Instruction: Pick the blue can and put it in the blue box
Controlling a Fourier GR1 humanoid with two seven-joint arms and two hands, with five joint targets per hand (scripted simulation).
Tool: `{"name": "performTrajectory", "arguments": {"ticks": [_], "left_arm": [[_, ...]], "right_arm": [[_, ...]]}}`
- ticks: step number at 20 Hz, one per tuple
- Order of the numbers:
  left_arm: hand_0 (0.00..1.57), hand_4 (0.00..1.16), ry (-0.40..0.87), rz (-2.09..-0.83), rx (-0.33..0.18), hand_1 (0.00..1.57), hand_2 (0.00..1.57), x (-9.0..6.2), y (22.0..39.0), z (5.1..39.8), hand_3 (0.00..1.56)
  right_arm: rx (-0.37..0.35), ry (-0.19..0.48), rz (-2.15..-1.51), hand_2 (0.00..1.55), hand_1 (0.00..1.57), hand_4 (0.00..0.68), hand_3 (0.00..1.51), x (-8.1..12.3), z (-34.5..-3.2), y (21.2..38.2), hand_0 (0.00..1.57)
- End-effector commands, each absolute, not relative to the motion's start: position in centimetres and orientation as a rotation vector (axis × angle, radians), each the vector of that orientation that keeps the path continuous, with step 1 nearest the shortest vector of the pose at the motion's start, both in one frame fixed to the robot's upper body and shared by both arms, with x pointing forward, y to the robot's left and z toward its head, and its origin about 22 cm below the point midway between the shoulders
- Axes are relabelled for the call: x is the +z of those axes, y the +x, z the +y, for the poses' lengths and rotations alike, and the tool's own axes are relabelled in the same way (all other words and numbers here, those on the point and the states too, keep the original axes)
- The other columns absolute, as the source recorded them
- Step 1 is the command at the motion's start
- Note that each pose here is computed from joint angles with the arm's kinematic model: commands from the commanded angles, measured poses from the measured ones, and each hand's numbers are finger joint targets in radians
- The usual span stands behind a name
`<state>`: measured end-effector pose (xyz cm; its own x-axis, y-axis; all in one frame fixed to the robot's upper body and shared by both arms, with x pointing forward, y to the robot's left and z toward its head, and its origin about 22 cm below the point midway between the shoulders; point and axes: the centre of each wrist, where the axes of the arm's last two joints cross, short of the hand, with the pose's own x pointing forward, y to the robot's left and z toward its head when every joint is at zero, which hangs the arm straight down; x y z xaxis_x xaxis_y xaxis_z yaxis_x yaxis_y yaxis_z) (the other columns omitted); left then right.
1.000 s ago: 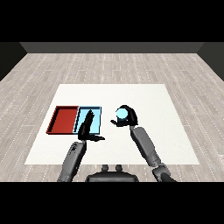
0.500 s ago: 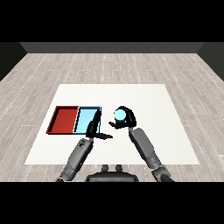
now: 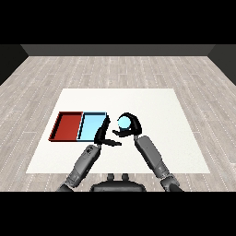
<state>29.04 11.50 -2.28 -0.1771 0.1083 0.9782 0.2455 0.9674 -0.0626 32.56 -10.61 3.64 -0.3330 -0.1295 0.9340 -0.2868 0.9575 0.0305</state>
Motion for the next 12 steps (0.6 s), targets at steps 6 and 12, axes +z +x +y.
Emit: {"name": "performTrajectory", "arguments": {"ticks": [6, 12], "left_arm": [[0.0, 0.0, -0.277, -1.711, -0.129, 0.0, 0.0, -4.5, 29.8, 10.4, 0.0], [0.0, 0.0, -0.304, -1.728, -0.144, 0.0, 0.0, -2.8, 31.6, 9.8, 0.0]], "right_arm": [[0.192, 0.326, -1.934, 1.45, 1.4, 0.677, 1.41, 5.1, -9.2, 32.1, 1.4], [0.205, 0.34, -1.939, 1.43, 1.39, 0.651, 1.39, 4.2, -8.5, 30.0, 1.39]]}}
